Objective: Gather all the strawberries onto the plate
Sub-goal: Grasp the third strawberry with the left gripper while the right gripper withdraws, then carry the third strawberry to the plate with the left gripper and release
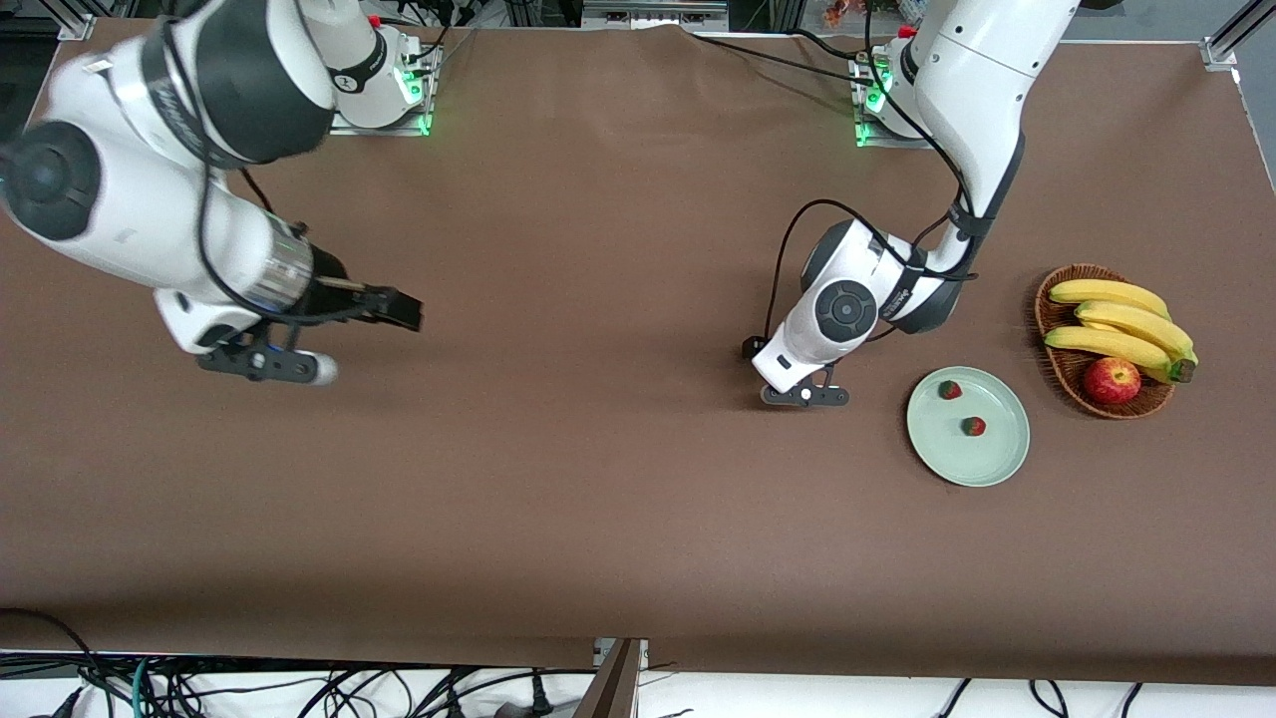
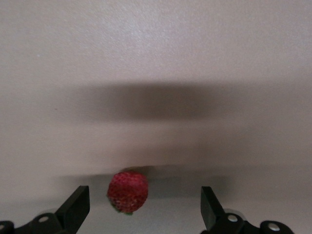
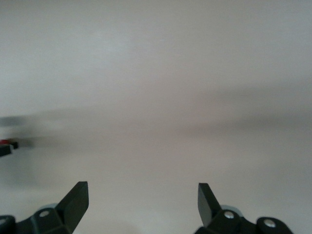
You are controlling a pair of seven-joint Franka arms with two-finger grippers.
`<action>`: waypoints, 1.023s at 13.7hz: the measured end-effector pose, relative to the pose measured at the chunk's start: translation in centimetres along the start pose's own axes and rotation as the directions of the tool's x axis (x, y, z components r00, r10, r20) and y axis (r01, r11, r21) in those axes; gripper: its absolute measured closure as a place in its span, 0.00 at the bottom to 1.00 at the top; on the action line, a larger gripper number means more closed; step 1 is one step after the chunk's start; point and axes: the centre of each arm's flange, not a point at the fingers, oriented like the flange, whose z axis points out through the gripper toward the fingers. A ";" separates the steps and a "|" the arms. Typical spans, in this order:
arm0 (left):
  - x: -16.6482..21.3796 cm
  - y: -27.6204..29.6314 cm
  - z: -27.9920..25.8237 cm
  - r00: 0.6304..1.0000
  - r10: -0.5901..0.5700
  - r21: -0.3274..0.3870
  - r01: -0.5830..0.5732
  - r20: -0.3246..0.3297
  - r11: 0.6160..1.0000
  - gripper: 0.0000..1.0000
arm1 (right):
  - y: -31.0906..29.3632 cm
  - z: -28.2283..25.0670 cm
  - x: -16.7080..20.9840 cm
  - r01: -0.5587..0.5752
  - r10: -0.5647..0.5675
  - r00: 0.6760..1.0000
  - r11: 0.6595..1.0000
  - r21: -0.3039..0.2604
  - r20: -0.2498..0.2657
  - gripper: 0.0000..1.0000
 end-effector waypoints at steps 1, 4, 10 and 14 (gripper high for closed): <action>-0.1 -0.1 0.3 1.000 -0.001 0.000 0.001 -0.003 1.000 0.00 | 1.4 -0.8 -0.7 0.014 -0.014 1.000 1.000 -0.025 -0.005 0.01; 0.1 -0.6 0.4 1.000 0.022 0.028 -0.021 -0.018 0.999 0.04 | 4.5 -2.3 -2.8 0.062 -0.063 0.998 0.996 -0.064 -0.010 0.01; 0.1 -0.8 0.2 0.999 0.027 0.036 -0.026 -0.022 0.999 0.67 | 13.3 -3.6 -2.9 0.113 -0.113 0.994 0.993 -0.038 0.003 0.01; 1.6 -2.6 -4.2 1.000 0.014 0.089 -0.016 0.020 0.996 0.67 | 14.9 -4.0 -3.6 0.145 -0.146 0.989 0.987 -0.076 -0.010 0.01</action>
